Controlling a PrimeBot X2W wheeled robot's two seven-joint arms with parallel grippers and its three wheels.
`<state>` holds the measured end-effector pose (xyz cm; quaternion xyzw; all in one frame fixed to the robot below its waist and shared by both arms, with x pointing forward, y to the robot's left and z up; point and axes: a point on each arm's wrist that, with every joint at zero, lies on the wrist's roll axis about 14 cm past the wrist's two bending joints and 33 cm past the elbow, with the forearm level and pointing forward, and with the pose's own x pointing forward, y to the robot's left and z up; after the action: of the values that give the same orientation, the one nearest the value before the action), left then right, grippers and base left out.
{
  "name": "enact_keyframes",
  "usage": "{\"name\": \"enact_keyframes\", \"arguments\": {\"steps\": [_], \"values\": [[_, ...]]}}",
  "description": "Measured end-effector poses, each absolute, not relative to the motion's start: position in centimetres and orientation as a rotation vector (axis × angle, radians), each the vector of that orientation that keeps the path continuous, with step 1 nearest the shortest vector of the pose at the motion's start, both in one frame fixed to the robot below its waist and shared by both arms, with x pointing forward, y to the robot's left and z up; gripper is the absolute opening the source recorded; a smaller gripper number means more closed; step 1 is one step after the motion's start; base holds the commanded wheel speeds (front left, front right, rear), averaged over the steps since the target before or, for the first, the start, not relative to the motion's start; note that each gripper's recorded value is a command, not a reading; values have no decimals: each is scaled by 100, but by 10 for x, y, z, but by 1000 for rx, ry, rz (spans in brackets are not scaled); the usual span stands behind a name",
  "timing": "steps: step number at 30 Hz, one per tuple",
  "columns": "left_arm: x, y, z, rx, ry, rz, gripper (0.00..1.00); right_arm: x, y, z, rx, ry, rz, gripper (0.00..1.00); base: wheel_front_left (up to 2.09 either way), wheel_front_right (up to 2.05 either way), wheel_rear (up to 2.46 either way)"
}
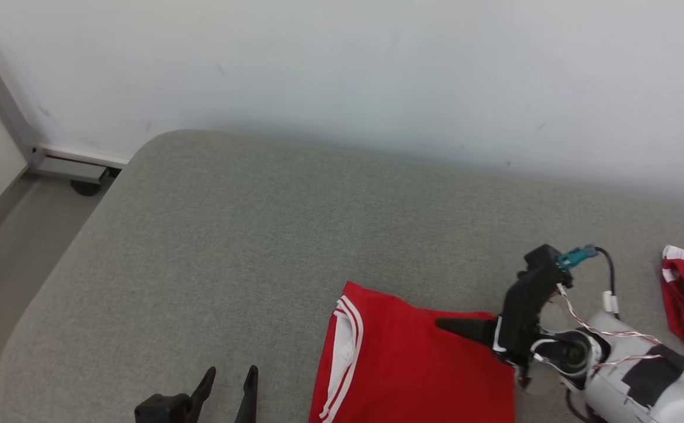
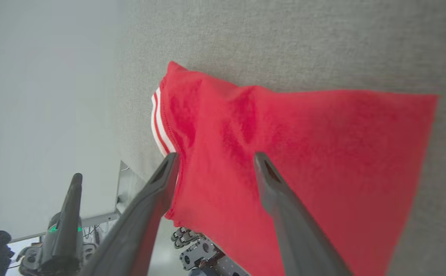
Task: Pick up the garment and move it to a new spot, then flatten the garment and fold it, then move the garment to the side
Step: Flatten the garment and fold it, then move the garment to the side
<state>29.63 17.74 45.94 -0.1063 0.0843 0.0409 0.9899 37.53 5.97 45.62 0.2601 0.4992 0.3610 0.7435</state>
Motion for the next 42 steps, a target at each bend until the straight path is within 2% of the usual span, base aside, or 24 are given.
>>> {"name": "enact_keyframes", "arguments": {"steps": [4,15,35,36,37,38,39,42], "values": [[296,177,461,-206,160,74,100,383,28,449,480,1028,731,100,0,0,0],[302,153,461,-202,164,-5,100,364,-23,418,378,1045,622,100,0,0,0],[300,153,457,-217,186,11,100,361,-13,389,405,1179,538,100,0,0,0],[300,153,457,-218,187,13,100,361,-12,388,414,1185,534,94,0,0,0],[300,154,456,-218,189,16,100,361,-12,387,427,1194,528,52,0,0,0],[300,154,456,-219,190,18,100,362,-12,386,435,1199,523,33,0,0,0],[300,154,455,-220,191,20,100,362,-11,386,446,1201,519,0,0,0,0],[300,156,455,-220,192,29,100,359,-5,385,475,1226,526,0,0,0,0]]}}
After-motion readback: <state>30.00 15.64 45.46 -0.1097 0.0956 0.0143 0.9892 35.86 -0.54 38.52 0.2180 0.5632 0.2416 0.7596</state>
